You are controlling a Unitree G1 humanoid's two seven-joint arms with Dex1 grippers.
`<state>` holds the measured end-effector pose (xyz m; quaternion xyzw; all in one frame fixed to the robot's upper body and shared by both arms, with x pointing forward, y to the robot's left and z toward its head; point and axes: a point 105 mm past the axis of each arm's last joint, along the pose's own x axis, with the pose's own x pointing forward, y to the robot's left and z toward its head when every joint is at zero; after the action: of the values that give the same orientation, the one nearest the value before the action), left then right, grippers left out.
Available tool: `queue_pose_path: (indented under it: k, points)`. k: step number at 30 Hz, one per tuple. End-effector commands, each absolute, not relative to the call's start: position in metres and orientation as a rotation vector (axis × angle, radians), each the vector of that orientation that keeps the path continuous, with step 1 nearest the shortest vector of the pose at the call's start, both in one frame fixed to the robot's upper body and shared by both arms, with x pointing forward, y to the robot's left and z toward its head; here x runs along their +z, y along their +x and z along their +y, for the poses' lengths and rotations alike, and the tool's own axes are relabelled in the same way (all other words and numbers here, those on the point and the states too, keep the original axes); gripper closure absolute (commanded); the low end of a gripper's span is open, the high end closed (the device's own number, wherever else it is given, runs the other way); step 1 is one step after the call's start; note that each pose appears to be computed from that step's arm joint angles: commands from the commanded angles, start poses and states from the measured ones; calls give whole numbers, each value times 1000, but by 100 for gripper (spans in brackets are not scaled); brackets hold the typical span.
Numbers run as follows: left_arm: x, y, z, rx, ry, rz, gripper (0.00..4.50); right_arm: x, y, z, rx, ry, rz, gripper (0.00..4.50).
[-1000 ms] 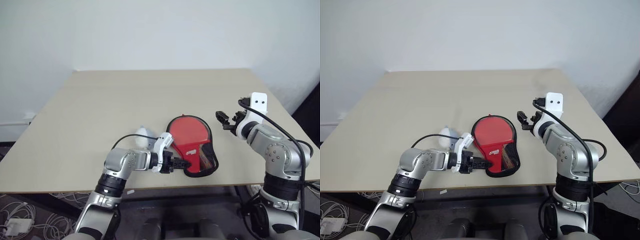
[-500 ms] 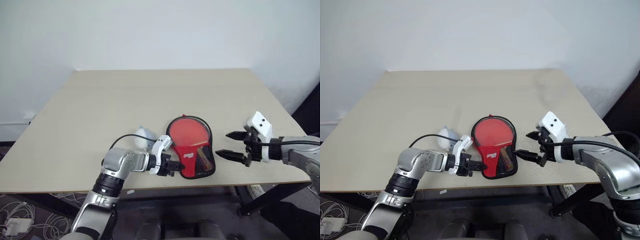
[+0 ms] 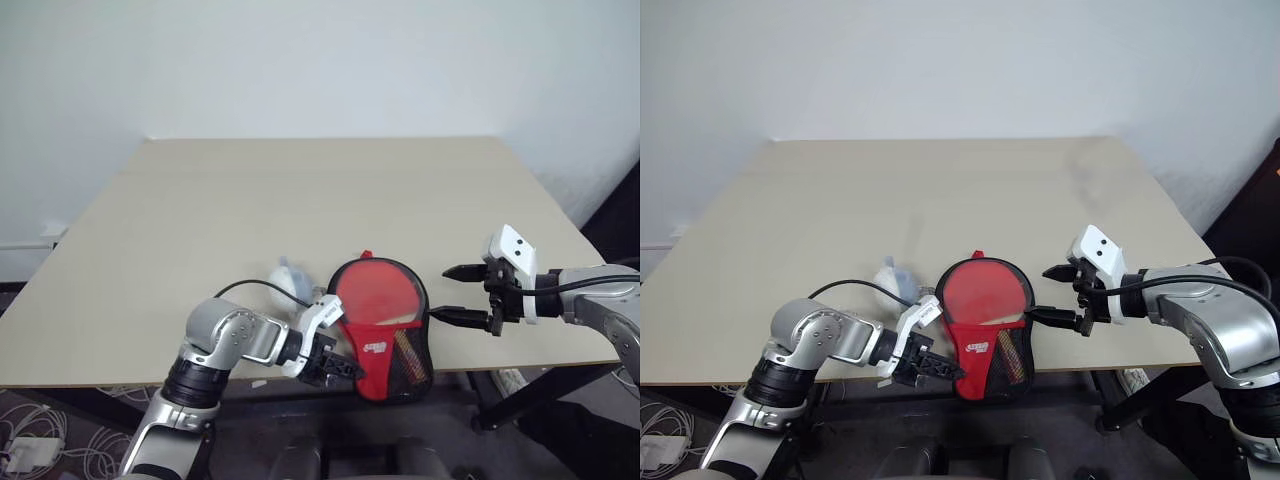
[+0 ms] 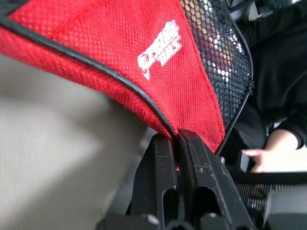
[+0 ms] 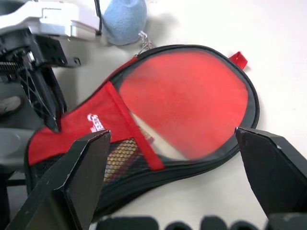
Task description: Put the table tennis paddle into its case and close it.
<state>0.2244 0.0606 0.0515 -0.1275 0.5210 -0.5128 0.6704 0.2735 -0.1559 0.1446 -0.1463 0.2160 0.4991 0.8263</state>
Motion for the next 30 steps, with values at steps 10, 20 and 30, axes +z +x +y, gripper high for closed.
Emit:
queue_pose_path:
  k: [10, 20, 30]
  points:
    - [60, 215, 52, -1222, -293, 1150, 315, 154, 278, -142, 1071, -331, 389, 0]
    - [97, 206, 84, -1289, -205, 1033, 43, 156, 281, -136, 1066, -298, 365, 0]
    - [116, 231, 74, -1311, -30, 616, 43, 160, 304, -131, 988, -262, 320, 0]
